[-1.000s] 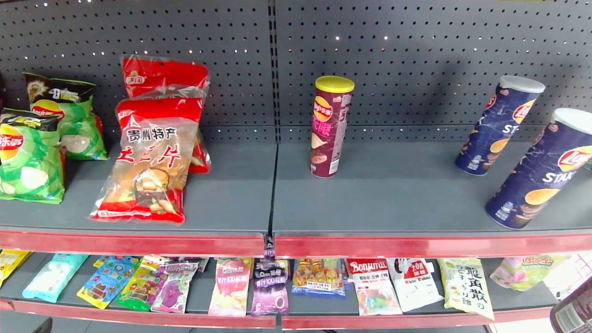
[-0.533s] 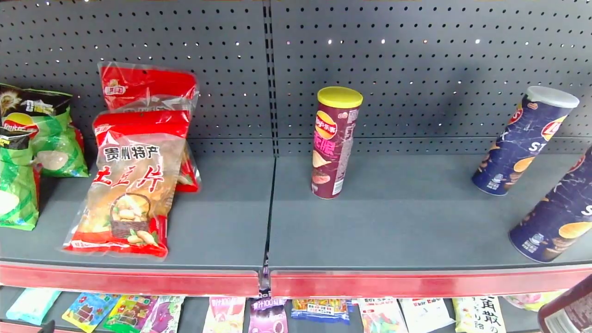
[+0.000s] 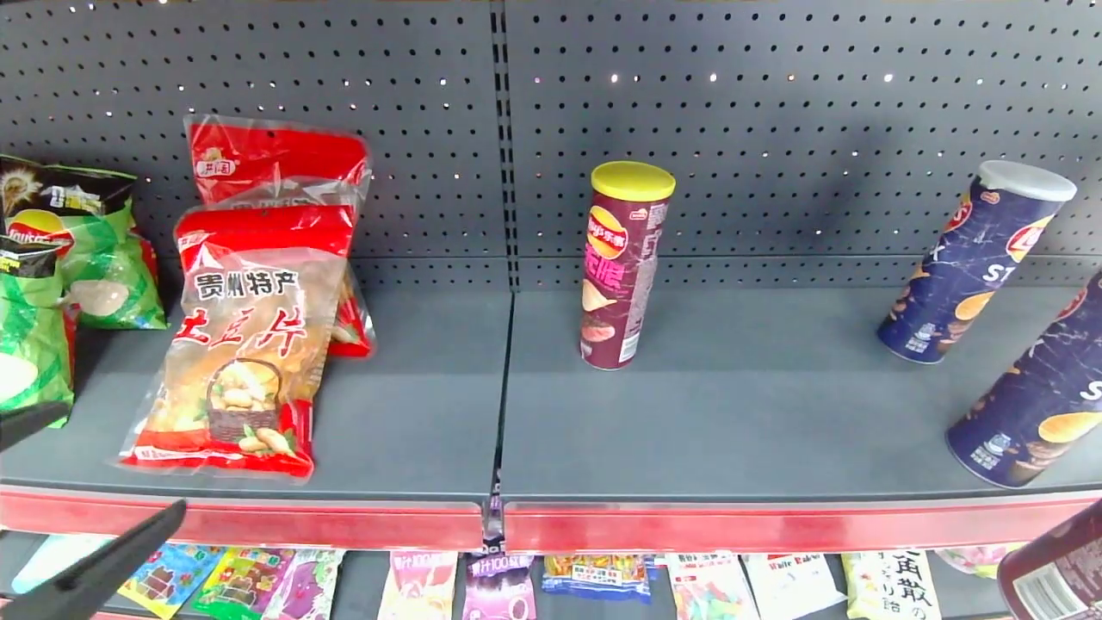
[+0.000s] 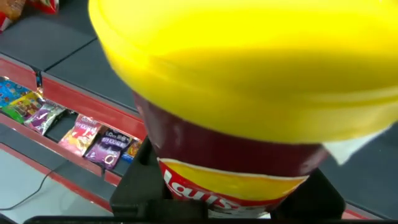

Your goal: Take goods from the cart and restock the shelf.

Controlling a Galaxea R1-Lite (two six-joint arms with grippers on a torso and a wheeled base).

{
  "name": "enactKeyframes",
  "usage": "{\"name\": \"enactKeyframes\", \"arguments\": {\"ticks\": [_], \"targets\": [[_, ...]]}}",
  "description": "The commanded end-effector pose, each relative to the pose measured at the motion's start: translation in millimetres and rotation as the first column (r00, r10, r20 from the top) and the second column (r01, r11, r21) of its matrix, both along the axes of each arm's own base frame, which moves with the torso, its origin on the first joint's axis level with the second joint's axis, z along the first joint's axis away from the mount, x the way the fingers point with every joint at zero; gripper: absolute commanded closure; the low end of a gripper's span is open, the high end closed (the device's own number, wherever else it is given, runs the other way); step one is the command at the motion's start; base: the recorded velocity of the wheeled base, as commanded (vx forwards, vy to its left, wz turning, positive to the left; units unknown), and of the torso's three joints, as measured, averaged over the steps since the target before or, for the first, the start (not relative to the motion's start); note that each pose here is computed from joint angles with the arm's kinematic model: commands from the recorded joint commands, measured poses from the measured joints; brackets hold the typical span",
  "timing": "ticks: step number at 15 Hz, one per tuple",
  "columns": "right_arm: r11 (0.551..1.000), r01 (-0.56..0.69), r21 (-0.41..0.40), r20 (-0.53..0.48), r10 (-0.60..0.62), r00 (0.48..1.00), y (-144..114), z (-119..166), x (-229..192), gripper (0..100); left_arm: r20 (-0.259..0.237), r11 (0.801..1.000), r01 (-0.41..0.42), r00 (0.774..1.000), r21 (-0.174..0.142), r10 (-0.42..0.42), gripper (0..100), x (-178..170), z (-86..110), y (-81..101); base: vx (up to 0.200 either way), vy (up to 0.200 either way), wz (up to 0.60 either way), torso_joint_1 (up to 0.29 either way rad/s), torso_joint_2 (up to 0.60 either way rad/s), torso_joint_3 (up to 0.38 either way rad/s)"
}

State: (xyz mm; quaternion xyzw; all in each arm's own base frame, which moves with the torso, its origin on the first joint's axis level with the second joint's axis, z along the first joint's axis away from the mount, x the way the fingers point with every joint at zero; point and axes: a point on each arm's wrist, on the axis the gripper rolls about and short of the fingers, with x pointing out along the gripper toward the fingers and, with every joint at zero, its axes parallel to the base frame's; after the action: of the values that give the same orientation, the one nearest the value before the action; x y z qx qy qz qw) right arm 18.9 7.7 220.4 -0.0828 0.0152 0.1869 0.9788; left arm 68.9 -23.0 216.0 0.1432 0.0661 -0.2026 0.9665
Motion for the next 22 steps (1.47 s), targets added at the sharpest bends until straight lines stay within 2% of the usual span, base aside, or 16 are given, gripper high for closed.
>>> {"name": "enactKeyframes", "arguments": {"ticks": [1,2,3,4,7,9,10,11,13,15,16,18,19,20,21,22], "targets": [[1.0,-0.001,-0.006,-0.021,0.0,1.0,1,-1,4,100,-0.07,0.98,0.195,0.978,-0.047,-0.198,0,95,23.7,-35.1,0.0,0.0,0.0,0.0,0.0,0.0],[1.0,-0.005,-0.006,-0.027,0.005,1.0,1,-2,3,100,-0.083,0.956,0.285,0.953,-0.067,-0.29,0,117,27.6,-44.7,0.0,0.0,0.0,0.0,0.0,0.0],[1.0,-0.006,-0.004,-0.03,0.006,1.0,1,-3,3,100,-0.081,0.944,0.322,0.941,-0.074,-0.328,0,129,31.2,-49.4,0.0,0.0,0.0,0.0,0.0,0.0],[1.0,-0.006,0.02,-0.034,0.006,0.999,1,-2,3,100,-0.074,0.925,0.371,0.924,-0.078,-0.376,0,169,39.8,-63.0,0.0,0.0,0.0,0.0,0.0,0.0],[1.0,-0.001,0.028,-0.021,0.002,1.0,1,1,2,100,-0.042,0.892,0.445,0.893,-0.08,-0.449,0,217,48.4,-81.8,0.0,0.0,0.0,0.0,0.0,0.0],[1.0,0.003,0.029,-0.018,-0.003,1.0,0,1,1,100,-0.044,0.874,0.478,0.875,-0.084,-0.482,0,228,46.7,-95.1,0.0,0.0,0.0,0.0,0.0,0.0],[1.0,0.005,0.03,-0.017,-0.005,1.0,0,1,0,100,-0.053,0.84,0.533,0.84,-0.097,-0.539,0,235,42.3,-105.6,0.0,0.0,0.0,0.0,0.0,0.0],[1.0,0.007,0.03,-0.02,-0.006,1.0,0,0,1,100,-0.066,0.825,0.556,0.824,-0.104,-0.563,0,242,36.5,-110.9,0.0,0.0,0.0,0.0,0.0,0.0],[1.0,0.007,0.03,-0.02,-0.006,1.0,0,0,1,100,-0.068,0.809,0.578,0.808,-0.106,-0.586,0,254,31.2,-122.9,0.0,0.0,0.0,0.0,0.0,0.0],[1.0,0.01,0.029,-0.021,-0.009,1.0,0,0,1,100,-0.048,0.788,0.606,0.789,-0.108,-0.613,0,263,30.6,-131.2,0.0,0.0,0.0,0.0,0.0,0.0],[1.0,0.01,0.029,-0.023,-0.009,1.0,0,0,1,100,-0.036,0.765,0.635,0.766,-0.111,-0.641,0,272,29.0,-137.3,0.0,0.0,0.0,0.0,0.0,0.0],[1.0,0.01,0.028,-0.024,-0.009,1.0,0,0,1,100,-0.022,0.747,0.655,0.75,-0.11,-0.661,0,281,28.7,-146.7,0.0,0.0,0.0,0.0,0.0,0.0],[1.0,0.01,0.028,-0.024,-0.009,1.0,0,0,1,100,-0.016,0.728,0.677,0.731,-0.113,-0.682,0,284,28.2,-154.2,0.0,0.0,0.0,0.0,0.0,0.0],[1.0,0.01,0.028,-0.026,-0.009,1.0,0,0,2,100,-0.011,0.719,0.686,0.723,-0.113,-0.691,0,284,29.3,-156.5,0.0,0.0,0.0,0.0,0.0,0.0],[1.0,0.01,0.028,-0.026,-0.009,1.0,0,0,2,100,-0.011,0.702,0.703,0.706,-0.117,-0.708,0,285,28.2,-161.7,0.0,0.0,0.0,0.0,0.0,0.0],[1.0,0.01,0.028,-0.026,-0.009,1.0,0,0,2,100,-0.017,0.696,0.708,0.699,-0.12,-0.715,0,287,24.6,-164.8,0.0,0.0,0.0,0.0,0.0,0.0]]}}
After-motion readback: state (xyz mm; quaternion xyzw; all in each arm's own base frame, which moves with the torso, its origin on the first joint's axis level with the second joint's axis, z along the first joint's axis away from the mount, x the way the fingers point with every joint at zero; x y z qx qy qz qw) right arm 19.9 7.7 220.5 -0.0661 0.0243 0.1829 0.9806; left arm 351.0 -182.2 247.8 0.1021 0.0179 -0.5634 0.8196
